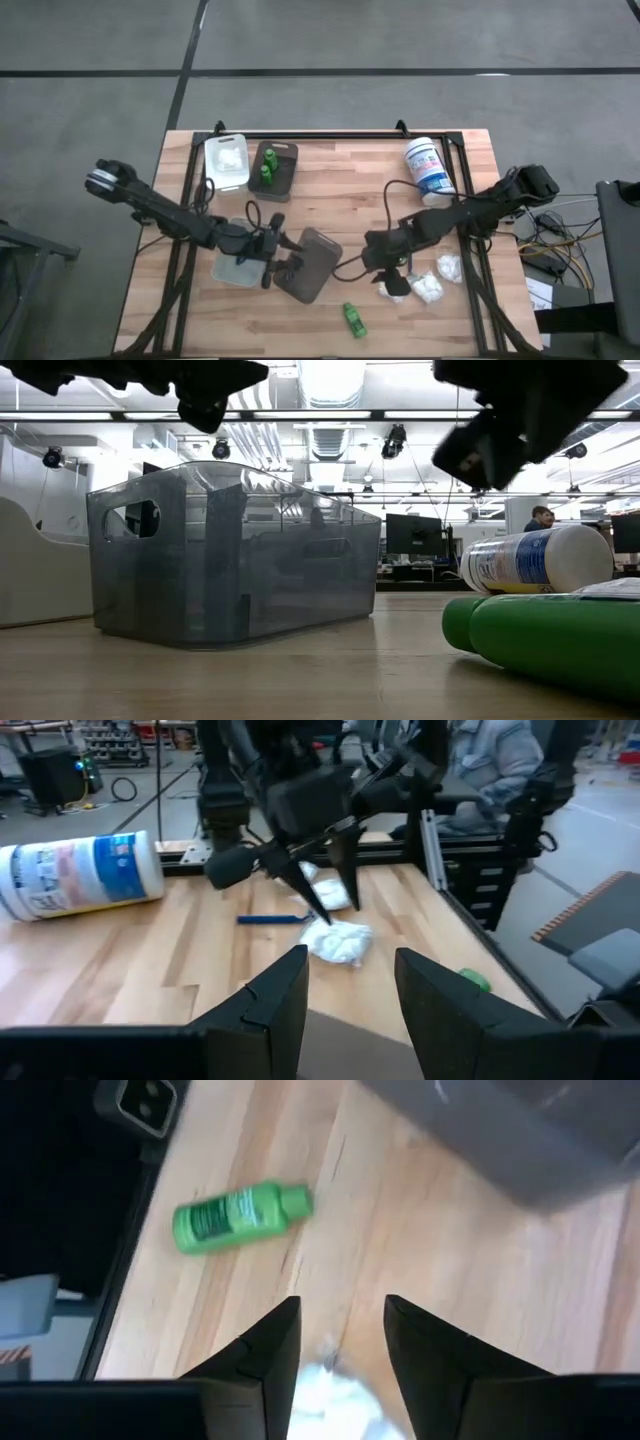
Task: Pick & Place Travel size toiletries
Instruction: Put the cotton pack into the white bin
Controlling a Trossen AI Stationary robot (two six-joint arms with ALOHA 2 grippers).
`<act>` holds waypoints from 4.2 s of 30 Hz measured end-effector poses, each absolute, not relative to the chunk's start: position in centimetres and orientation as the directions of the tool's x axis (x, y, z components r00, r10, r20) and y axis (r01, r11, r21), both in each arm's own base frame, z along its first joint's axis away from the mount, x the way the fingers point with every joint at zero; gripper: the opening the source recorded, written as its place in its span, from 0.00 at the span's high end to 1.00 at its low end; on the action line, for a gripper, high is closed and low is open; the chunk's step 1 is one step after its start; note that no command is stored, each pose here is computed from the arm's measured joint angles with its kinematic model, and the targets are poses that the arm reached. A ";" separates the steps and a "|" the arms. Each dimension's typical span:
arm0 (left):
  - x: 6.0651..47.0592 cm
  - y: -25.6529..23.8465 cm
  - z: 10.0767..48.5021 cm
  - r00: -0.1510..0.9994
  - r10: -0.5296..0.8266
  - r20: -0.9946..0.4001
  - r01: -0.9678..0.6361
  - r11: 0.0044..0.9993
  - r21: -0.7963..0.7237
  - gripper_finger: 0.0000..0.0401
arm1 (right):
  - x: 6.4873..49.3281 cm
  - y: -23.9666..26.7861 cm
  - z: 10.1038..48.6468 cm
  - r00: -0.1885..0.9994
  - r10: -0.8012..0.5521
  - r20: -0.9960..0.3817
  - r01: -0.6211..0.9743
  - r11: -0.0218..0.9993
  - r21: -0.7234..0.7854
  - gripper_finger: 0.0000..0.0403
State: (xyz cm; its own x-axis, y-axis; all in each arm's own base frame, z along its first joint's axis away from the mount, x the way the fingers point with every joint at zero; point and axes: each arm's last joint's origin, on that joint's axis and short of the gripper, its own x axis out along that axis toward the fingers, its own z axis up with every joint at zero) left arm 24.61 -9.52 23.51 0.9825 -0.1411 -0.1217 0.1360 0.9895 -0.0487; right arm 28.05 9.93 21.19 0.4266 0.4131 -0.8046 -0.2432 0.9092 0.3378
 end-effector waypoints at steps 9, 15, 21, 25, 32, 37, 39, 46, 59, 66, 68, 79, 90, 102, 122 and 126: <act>24.4 -10.5 23.7 0.981 -0.163 -0.109 0.158 0.986 -0.051 0.61 | 26.0 11.1 19.1 0.305 0.400 -0.864 -0.159 0.916 0.368 0.75; 24.3 -10.6 23.7 0.983 -0.146 -0.110 0.141 0.988 -0.055 0.61 | 25.0 11.2 17.9 0.258 0.388 -0.885 -0.110 0.922 0.372 0.79; 24.3 -10.6 23.6 0.983 -0.144 -0.111 0.137 0.988 -0.064 0.61 | 24.1 10.8 16.5 0.229 0.375 -0.898 -0.064 0.927 0.371 0.77; 24.3 -10.5 23.6 0.986 -0.126 -0.112 0.120 0.991 -0.062 0.61 | 23.8 10.7 15.9 0.216 0.367 -0.905 -0.031 0.929 0.370 0.69; 24.3 -10.5 23.5 0.986 -0.125 -0.114 0.118 0.991 -0.066 0.61 | 23.6 10.4 15.5 0.245 0.277 -0.929 -0.006 0.959 0.284 0.56; 24.3 -10.5 23.5 0.986 -0.125 -0.115 0.118 0.991 -0.067 0.61 | 23.6 10.2 15.4 0.262 0.234 -0.936 0.010 0.969 0.245 0.55; 24.3 -10.5 23.5 0.985 -0.125 -0.115 0.118 0.991 -0.067 0.61 | 23.6 10.2 15.4 0.268 0.217 -0.939 0.020 0.973 0.231 0.57; 24.3 -10.5 23.5 0.985 -0.125 -0.115 0.117 0.990 -0.075 0.61 | 23.4 10.0 15.1 0.264 0.195 -0.945 0.027 0.977 0.209 0.74; 24.3 -10.5 23.5 0.985 -0.126 -0.115 0.117 0.990 -0.075 0.61 | 23.1 9.9 14.9 0.251 0.199 -0.947 0.020 0.977 0.211 0.97; 24.3 -10.5 23.5 0.985 -0.126 -0.116 0.118 0.990 -0.075 0.61 | 23.2 10.0 15.9 0.281 0.228 -0.932 -0.052 0.974 0.222 0.98; 24.3 -10.5 23.5 0.985 -0.126 -0.115 0.118 0.990 -0.075 0.61 | 23.3 10.1 16.6 0.308 0.237 -0.922 -0.070 0.972 0.226 0.98; 24.3 -10.5 23.5 0.985 -0.125 -0.116 0.117 0.990 -0.074 0.61 | 23.1 9.1 21.1 0.566 0.049 -0.823 -0.007 0.998 0.055 0.98; 24.4 -10.1 23.5 0.993 -0.035 -0.111 0.029 0.998 -0.061 0.55 | 23.4 8.7 25.1 0.781 -0.056 -0.622 0.053 0.998 -0.023 0.98; 24.9 -9.4 24.5 0.995 0.065 -0.075 -0.071 0.995 -0.071 0.34 | 24.5 8.5 26.2 0.865 -0.142 -0.481 0.107 0.989 -0.100 0.98; 32.1 -9.1 25.2 0.984 0.159 -0.086 -0.158 0.987 0.014 0.27 | 25.0 8.0 26.6 0.884 -0.162 -0.439 0.132 0.986 -0.099 0.98; 33.7 -9.6 25.4 0.984 0.159 -0.082 -0.155 0.986 0.053 0.28 | 25.0 8.0 26.6 0.883 -0.162 -0.440 0.132 0.986 -0.099 0.98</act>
